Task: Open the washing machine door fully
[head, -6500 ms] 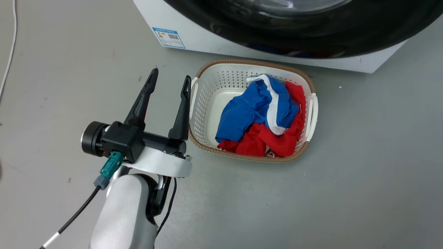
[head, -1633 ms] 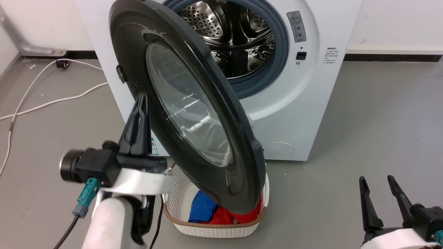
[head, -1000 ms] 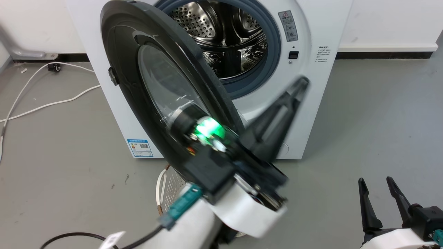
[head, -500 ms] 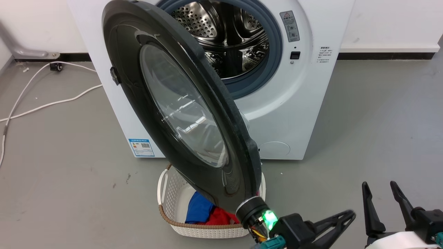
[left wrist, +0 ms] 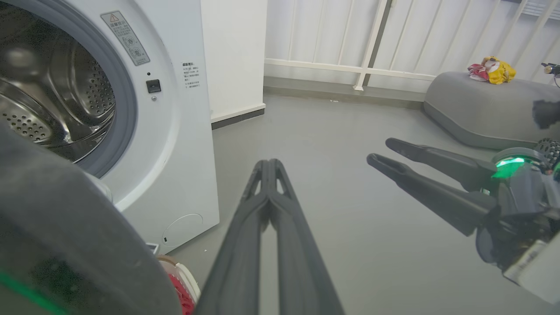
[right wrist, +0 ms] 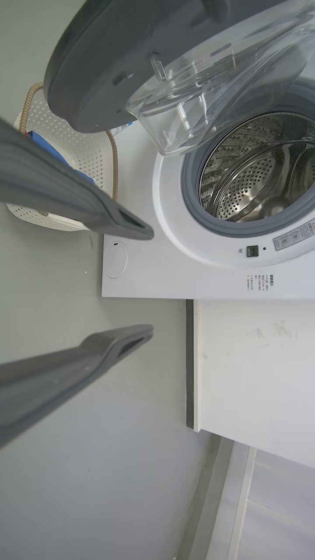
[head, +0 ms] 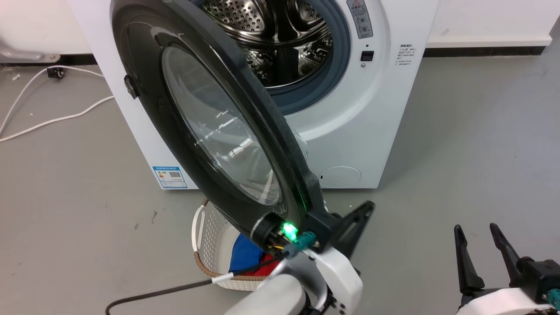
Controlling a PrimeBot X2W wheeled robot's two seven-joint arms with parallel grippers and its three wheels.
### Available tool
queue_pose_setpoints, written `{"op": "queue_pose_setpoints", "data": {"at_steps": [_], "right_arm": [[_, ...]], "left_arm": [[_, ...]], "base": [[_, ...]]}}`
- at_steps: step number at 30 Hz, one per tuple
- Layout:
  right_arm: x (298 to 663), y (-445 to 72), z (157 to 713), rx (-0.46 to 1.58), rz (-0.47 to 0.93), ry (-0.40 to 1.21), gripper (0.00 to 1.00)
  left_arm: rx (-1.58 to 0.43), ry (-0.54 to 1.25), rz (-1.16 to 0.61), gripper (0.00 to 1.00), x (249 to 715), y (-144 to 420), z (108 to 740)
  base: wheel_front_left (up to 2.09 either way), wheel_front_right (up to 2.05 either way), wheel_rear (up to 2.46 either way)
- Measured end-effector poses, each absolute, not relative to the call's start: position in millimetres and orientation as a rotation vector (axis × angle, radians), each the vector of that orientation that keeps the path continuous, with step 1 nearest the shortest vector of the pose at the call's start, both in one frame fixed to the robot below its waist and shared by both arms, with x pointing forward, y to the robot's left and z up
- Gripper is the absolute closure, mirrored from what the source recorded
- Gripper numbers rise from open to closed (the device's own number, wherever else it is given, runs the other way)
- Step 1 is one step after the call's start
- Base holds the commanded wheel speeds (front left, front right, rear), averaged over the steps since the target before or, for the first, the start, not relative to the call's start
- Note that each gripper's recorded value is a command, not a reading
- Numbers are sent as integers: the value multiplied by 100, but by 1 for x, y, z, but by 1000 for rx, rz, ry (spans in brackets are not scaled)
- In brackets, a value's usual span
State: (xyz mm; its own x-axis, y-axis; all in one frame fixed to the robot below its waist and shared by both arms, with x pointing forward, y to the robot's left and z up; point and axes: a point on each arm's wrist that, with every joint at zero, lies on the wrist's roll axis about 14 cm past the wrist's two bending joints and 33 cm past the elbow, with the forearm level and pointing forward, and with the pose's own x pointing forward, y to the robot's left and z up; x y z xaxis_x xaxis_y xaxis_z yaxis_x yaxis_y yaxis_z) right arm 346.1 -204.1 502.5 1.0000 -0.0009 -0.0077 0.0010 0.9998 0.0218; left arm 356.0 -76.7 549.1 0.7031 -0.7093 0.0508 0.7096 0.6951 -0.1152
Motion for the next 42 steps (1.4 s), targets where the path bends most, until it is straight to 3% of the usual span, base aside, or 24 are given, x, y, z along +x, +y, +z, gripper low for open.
{"op": "queue_pose_setpoints", "data": {"at_steps": [16, 30, 42], "right_arm": [[352, -201, 492, 53, 4, 32, 0], [364, -188, 485, 62, 46, 54, 0], [379, -156, 488, 57, 146, 57, 0]], "left_arm": [[-153, 79, -624, 100, 384, -48, 513], [-166, 57, -535, 100, 366, -14, 502], [-180, 13, -357, 100, 346, 43, 514]], "base": [[0, 0, 0], [0, 0, 0], [0, 0, 0]]}}
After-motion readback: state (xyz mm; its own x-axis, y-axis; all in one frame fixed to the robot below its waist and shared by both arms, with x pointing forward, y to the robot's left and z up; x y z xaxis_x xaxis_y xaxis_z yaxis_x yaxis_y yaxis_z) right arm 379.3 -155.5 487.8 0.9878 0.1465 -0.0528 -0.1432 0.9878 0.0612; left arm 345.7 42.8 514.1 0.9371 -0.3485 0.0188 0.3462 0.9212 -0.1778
